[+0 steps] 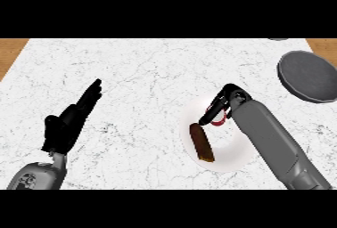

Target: Pick the can from the plate and place it in the pan

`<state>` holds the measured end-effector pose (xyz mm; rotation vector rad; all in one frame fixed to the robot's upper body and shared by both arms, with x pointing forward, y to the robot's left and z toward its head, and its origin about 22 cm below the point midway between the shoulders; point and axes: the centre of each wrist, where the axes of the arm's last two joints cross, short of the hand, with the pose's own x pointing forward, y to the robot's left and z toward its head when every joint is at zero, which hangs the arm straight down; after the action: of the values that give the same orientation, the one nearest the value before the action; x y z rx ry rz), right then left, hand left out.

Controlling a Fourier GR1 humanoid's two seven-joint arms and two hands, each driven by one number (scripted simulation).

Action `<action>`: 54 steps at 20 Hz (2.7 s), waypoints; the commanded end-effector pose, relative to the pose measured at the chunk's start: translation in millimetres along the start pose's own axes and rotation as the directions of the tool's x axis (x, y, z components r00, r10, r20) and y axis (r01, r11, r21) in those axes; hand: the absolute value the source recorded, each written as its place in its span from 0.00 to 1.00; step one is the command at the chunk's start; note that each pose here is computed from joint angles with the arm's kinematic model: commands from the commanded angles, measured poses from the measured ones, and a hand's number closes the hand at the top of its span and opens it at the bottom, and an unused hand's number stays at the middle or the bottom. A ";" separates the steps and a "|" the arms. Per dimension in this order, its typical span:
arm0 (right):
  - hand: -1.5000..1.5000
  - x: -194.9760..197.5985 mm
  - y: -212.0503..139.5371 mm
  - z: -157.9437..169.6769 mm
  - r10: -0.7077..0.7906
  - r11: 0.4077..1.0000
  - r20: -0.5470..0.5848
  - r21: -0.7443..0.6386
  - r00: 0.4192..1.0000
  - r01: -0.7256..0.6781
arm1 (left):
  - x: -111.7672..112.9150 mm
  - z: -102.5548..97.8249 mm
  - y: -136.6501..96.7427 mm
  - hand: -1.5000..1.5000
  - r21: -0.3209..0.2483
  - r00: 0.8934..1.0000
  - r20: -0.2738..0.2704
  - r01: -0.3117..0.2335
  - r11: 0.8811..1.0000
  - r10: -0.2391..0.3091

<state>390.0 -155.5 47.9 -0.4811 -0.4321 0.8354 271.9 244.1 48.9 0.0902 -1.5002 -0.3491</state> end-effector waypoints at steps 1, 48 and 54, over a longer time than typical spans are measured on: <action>1.00 -16.9 13.3 -10.1 0.052 0.997 -0.070 0.051 0.996 -0.049 | -0.6 8.1 9.2 0.50 -0.004 1.000 -0.011 -0.006 1.000 0.006; 1.00 -153.2 -101.3 9.0 0.051 0.347 0.459 -0.841 0.887 0.415 | 2.2 -1.8 4.2 0.50 -0.014 1.000 0.021 0.003 1.000 -0.003; 1.00 -187.5 -123.7 -26.8 0.078 0.318 0.447 -0.858 0.891 0.403 | 13.6 -15.5 17.3 0.50 0.004 1.000 0.010 -0.002 1.000 0.002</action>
<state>361.4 -352.4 78.4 -1.3364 -1.4158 0.3619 278.0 247.6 57.7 0.0863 -1.5151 -0.3558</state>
